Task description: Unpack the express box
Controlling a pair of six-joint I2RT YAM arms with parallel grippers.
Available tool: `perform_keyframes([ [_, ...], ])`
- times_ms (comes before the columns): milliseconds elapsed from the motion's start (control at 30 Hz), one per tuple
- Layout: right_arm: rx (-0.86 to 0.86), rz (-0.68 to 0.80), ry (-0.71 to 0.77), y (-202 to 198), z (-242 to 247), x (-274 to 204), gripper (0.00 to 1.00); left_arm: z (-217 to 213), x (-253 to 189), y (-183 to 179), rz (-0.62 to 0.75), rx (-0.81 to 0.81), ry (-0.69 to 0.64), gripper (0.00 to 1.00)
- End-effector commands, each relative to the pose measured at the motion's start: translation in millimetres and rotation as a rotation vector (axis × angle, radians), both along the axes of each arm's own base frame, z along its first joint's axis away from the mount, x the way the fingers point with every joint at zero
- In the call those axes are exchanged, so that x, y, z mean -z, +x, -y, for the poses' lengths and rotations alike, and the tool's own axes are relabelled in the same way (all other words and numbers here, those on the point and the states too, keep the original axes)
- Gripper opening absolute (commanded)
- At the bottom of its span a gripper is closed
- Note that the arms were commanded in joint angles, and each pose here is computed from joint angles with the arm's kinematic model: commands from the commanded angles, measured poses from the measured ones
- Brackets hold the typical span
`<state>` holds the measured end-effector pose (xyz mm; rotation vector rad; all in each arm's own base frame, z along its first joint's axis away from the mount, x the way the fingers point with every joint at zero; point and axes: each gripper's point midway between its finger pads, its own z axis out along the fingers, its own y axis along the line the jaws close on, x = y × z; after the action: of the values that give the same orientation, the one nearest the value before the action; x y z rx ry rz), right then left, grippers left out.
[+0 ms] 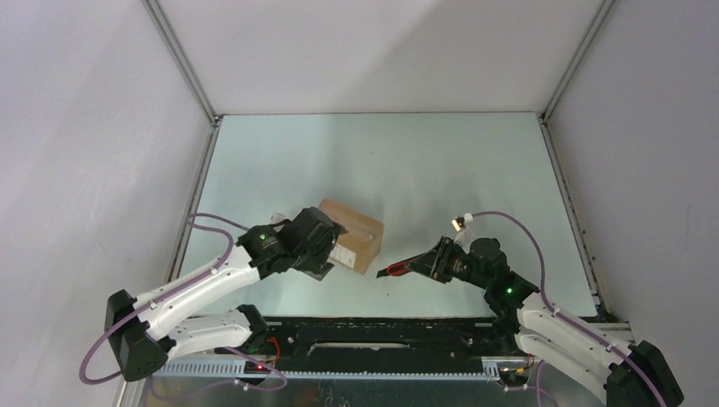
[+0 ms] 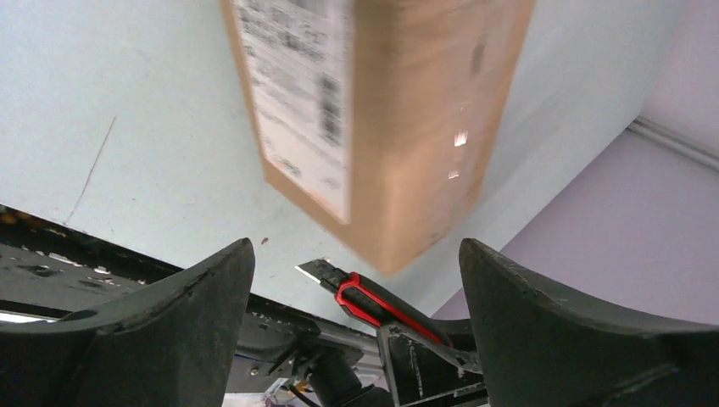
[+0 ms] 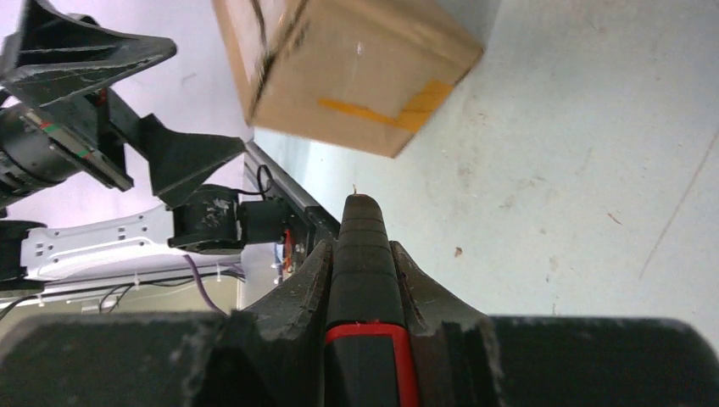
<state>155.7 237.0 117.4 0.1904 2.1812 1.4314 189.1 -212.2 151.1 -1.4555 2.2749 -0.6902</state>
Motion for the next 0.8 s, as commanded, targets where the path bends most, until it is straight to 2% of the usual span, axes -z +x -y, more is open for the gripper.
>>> perform_keyframes([
  [0, 0.014, 0.051, -0.041, 8.8, 0.6, -16.5, 0.0, -16.0, -3.3, -2.8, 0.048, 0.117, 0.116, 0.99],
  [67, 0.003, 0.054, -0.055, 6.7, -3.3, -16.6, 0.0, -26.0, -3.9, -2.1, 0.054, 0.163, 0.183, 1.0],
  [200, -0.027, 0.051, -0.089, -0.3, -10.7, -11.7, 0.0, -87.6, -20.4, 9.7, 0.127, 0.127, 0.398, 1.0],
  [333, -0.052, 0.053, -0.101, -12.9, -22.3, -8.2, 0.0, -133.8, -36.0, 39.3, 0.213, 0.107, 0.474, 1.0],
  [500, 0.009, 0.04, -0.073, -16.6, -41.2, -10.4, 0.0, -128.3, -17.8, 87.8, 0.192, 0.206, 0.362, 0.99],
  [600, 0.13, 0.082, -0.044, -4.0, -45.4, -20.0, 0.0, -111.7, 3.1, 109.1, 0.134, 0.263, 0.272, 0.9],
  [767, 0.23, 0.139, 0.013, 8.2, -52.5, -34.1, 0.0, -100.5, 22.1, 159.0, 0.127, 0.301, 0.198, 0.96],
])
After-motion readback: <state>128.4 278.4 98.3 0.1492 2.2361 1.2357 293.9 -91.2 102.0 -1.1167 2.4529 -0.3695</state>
